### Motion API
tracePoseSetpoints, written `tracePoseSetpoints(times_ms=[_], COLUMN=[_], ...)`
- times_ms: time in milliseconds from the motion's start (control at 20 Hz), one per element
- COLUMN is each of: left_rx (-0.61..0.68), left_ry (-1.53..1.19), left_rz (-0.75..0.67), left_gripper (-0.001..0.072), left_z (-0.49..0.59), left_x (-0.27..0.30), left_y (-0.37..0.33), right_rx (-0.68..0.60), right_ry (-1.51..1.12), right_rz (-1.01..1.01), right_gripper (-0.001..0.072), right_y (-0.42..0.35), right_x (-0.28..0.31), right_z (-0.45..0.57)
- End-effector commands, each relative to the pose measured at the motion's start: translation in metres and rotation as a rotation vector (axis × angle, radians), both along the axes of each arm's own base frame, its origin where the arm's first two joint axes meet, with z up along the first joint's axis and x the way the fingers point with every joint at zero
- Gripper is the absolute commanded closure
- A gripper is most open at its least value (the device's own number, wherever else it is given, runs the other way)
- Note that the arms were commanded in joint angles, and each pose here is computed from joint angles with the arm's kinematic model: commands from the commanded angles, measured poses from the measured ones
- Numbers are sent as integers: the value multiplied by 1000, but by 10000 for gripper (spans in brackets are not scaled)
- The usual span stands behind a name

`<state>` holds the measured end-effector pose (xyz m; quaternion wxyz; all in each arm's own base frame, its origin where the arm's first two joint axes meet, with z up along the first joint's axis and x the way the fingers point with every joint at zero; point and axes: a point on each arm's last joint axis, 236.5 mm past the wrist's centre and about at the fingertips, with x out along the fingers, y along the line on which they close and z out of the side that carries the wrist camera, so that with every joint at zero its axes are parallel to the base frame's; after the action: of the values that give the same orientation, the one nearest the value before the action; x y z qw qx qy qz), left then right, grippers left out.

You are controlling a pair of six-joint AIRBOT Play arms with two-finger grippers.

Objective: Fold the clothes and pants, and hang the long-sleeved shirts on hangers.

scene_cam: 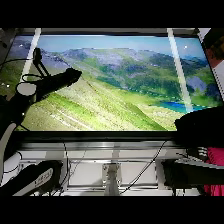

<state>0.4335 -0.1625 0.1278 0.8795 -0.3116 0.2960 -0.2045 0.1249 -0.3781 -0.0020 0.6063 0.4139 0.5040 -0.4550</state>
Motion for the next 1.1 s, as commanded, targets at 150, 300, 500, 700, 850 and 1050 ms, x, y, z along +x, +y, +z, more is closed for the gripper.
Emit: tracePoseSetpoints(times_ms=[150, 300, 500, 700, 850, 1050], left_rx=[-2, -2, -2, -2, -2, -2], left_ry=[0, 0, 0, 0, 0, 0], left_rz=[2, 2, 2, 2, 2, 2], left_gripper=[414, 414, 414, 414, 414, 414], left_z=[0, 0, 0, 0, 0, 0], left_x=[0, 0, 0, 0, 0, 0], left_y=[0, 0, 0, 0, 0, 0], right_rx=[-57, -86, -107, -68, 10, 84], right_ry=[-626, -1080, -1349, -1443, -1459, -1474], right_rz=[1, 244, 528, 722, 801, 881], right_gripper=[661, 702, 702, 702, 702, 702], right_y=[-3, 52, 152, 239, 284, 332], right_x=[130, 230, 296, 322, 334, 342], right_z=[158, 286, 388, 427, 427, 429])
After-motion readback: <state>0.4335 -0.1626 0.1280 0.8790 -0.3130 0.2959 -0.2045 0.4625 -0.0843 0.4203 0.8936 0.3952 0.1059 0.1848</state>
